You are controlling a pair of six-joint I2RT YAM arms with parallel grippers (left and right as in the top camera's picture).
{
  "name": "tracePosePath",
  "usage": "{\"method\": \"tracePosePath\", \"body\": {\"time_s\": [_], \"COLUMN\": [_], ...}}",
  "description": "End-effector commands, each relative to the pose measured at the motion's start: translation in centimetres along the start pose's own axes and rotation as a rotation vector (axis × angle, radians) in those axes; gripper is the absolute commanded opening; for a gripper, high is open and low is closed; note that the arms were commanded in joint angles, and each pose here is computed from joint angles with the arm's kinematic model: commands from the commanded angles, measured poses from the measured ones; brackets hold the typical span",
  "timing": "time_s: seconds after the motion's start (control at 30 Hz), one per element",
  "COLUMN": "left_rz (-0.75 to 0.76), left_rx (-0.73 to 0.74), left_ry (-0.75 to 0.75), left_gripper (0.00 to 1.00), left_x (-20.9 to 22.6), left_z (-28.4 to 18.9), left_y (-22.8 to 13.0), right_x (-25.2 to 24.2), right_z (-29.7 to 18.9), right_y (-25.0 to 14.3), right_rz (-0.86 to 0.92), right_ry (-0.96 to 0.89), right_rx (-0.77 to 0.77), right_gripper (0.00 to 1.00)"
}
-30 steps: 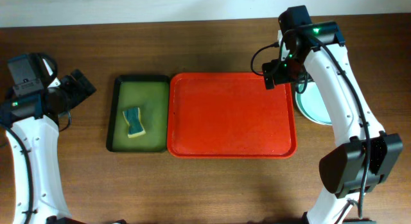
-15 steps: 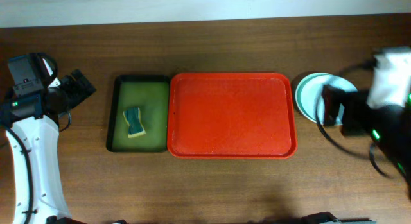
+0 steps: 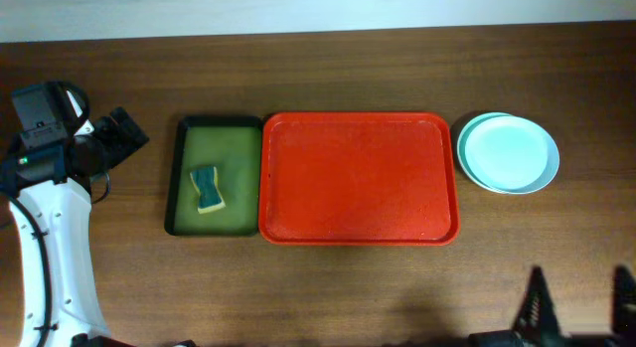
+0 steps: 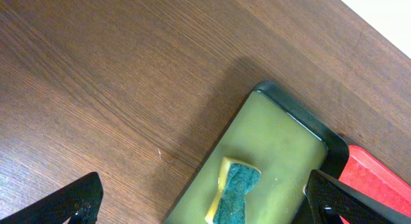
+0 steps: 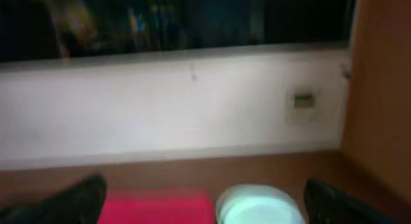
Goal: Clean dirty plates on tray and stack at the side
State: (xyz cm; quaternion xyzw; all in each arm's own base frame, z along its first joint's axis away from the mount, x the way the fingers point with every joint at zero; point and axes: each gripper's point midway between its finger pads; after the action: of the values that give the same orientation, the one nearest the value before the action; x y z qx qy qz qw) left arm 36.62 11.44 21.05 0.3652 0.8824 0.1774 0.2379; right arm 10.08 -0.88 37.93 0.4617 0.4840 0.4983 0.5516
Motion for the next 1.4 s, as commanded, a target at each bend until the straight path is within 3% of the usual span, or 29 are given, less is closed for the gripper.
{"method": "tracePosePath", "body": {"time_s": [0.0,0.07,0.17,0.23,0.43,1.37], "left_rz": [-0.013,-0.013,-0.013,-0.013,-0.013,-0.013], "left_rx": [-0.005,-0.005,-0.005,-0.005,-0.005,-0.002], "left_ry": [-0.005,-0.005,-0.005,-0.005,-0.005,-0.003], "left_gripper": [0.99,0.99,0.99,0.99,0.99,0.99], "left_x": [0.0,0.0,0.0,0.0,0.0,0.0], "left_z": [-0.1,-0.1,-0.1,-0.1,-0.1,-0.1], "left_y": [0.2,0.2,0.2,0.2,0.2,0.1], "right_x": [2.5,3.7,4.3,4.7,5.4,5.3], "right_z": [5.4,8.2,10.3,11.6,11.9,11.9], "right_y": [-2.2,-3.4,-7.8,-13.0,-23.3,-23.3], "right_rz": [0.005,0.002,0.001,0.003,0.000,-0.036], "right_ry": [0.094,0.136,0.139,0.140,0.155,0.155], "right_rx": [-0.120,-0.264,-0.291,-0.201,0.168,0.166], "right_gripper": [0.99,0.99,0.99,0.99,0.99,0.99]}}
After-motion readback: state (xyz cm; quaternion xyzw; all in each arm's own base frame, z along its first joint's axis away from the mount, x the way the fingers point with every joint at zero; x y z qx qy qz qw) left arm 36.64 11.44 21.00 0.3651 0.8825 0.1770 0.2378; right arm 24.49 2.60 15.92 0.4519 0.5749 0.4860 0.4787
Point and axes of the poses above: each gripper's point midway between its finger pads, its own z axis out along the fingers, its own x axis along the line the jaws close on, y = z × x, and after that the axes turned 8 degrees about -z, right-handed
